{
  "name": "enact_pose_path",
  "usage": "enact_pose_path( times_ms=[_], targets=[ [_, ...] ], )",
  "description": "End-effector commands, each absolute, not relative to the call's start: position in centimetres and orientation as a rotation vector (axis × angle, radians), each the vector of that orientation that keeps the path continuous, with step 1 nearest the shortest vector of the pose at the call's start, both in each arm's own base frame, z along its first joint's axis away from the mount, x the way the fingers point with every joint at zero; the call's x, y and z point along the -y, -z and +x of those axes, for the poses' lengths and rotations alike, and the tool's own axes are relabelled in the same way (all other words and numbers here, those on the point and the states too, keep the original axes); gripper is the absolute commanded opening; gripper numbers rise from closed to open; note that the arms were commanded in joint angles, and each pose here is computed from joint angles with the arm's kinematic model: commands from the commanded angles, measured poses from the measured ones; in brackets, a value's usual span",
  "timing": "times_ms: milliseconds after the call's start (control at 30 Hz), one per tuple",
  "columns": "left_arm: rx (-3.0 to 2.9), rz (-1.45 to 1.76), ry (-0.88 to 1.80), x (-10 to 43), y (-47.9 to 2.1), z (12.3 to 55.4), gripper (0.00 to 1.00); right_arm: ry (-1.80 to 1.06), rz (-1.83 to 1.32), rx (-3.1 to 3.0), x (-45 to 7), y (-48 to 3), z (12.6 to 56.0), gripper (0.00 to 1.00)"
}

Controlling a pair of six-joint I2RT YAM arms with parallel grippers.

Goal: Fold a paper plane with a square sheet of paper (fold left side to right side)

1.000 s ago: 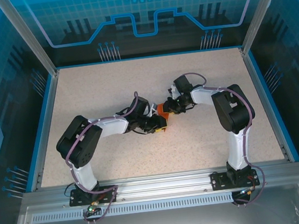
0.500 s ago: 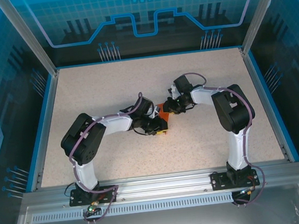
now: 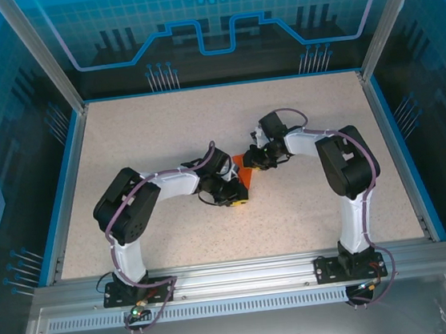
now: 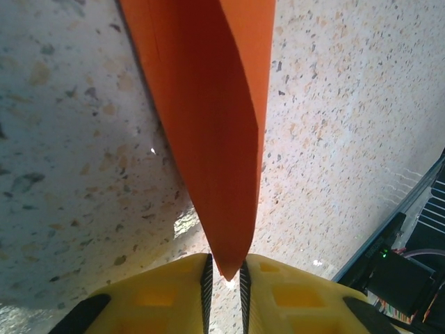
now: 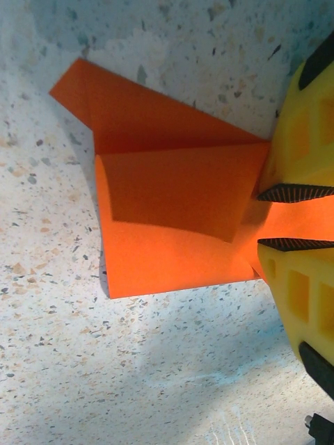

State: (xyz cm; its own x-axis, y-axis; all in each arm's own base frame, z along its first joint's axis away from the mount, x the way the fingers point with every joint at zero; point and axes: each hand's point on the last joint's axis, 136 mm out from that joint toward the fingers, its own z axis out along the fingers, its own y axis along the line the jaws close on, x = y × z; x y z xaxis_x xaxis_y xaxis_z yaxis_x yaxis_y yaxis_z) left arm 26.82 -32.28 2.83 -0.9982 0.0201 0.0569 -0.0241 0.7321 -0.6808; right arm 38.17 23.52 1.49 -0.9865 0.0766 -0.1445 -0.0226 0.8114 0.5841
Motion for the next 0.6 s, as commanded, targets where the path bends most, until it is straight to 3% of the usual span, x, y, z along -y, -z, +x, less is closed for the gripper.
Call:
enact_pose_path(
  times_ms=[0,567],
  targets=[
    [2.867,-0.040,-1.101,32.6,-2.8,26.6,0.20,-0.795,0.079,-2.989,-22.2,2.3,35.6,0.26],
    [2.948,-0.113,-1.229,31.3,-9.6,26.6,0.29,-0.797,0.072,-2.987,-22.2,2.1,35.6,0.26]
  ],
)
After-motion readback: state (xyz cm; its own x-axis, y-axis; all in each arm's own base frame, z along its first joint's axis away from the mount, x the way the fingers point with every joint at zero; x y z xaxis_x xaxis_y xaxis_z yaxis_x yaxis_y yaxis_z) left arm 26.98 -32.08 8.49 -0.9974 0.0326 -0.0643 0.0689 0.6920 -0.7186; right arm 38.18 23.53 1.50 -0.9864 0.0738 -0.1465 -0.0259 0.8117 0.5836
